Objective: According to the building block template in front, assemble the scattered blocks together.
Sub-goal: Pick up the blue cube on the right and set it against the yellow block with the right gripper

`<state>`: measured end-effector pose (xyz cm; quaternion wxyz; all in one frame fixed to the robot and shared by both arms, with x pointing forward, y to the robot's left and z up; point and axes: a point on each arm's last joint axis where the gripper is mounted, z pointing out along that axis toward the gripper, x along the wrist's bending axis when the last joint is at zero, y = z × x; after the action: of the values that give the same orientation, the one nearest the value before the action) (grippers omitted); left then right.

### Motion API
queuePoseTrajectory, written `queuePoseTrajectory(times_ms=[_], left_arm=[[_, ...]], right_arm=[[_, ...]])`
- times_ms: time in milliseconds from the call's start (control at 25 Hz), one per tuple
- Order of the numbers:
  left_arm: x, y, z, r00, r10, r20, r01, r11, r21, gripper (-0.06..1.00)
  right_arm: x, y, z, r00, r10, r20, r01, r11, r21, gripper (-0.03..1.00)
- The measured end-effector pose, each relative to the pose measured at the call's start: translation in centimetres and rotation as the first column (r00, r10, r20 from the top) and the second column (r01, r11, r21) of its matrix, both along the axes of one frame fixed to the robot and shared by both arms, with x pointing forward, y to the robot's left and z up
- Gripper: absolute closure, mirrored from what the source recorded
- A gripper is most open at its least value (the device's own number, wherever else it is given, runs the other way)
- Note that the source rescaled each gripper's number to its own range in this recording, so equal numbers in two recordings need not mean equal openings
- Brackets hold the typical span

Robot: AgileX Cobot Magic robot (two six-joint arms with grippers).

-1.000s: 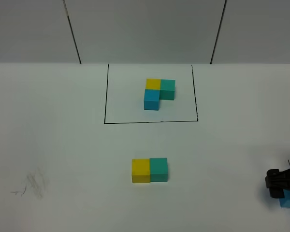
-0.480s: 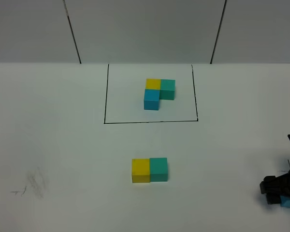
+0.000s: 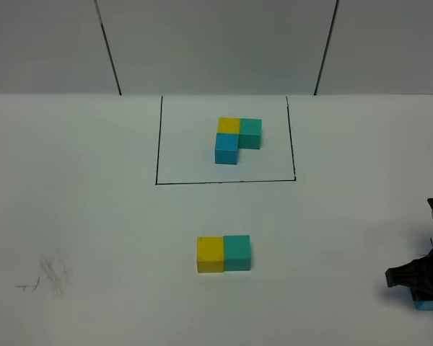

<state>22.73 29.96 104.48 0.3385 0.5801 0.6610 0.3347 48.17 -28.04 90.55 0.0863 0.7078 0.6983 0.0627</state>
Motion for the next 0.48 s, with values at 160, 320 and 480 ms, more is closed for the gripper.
queuePoseTrajectory(times_ms=[160,320,480], left_arm=[[0.0,0.0,0.0,1.000,0.000,0.000,0.000,1.000,0.000,0.57],[0.0,0.0,0.0,1.000,0.000,0.000,0.000,1.000,0.000,0.57],[0.0,0.0,0.0,1.000,0.000,0.000,0.000,1.000,0.000,0.57]], right_arm=[[-1.0,0.7,3.1,0.998,0.001,0.062,-0.002,1.000,0.015,0.95],[-2.7,2.3,6.3,0.995,-0.029,0.093,0.025,0.999,0.034,0.95],[-5.1,5.1,7.8,0.996,-0.014,0.089,0.012,1.000,0.022,0.95]])
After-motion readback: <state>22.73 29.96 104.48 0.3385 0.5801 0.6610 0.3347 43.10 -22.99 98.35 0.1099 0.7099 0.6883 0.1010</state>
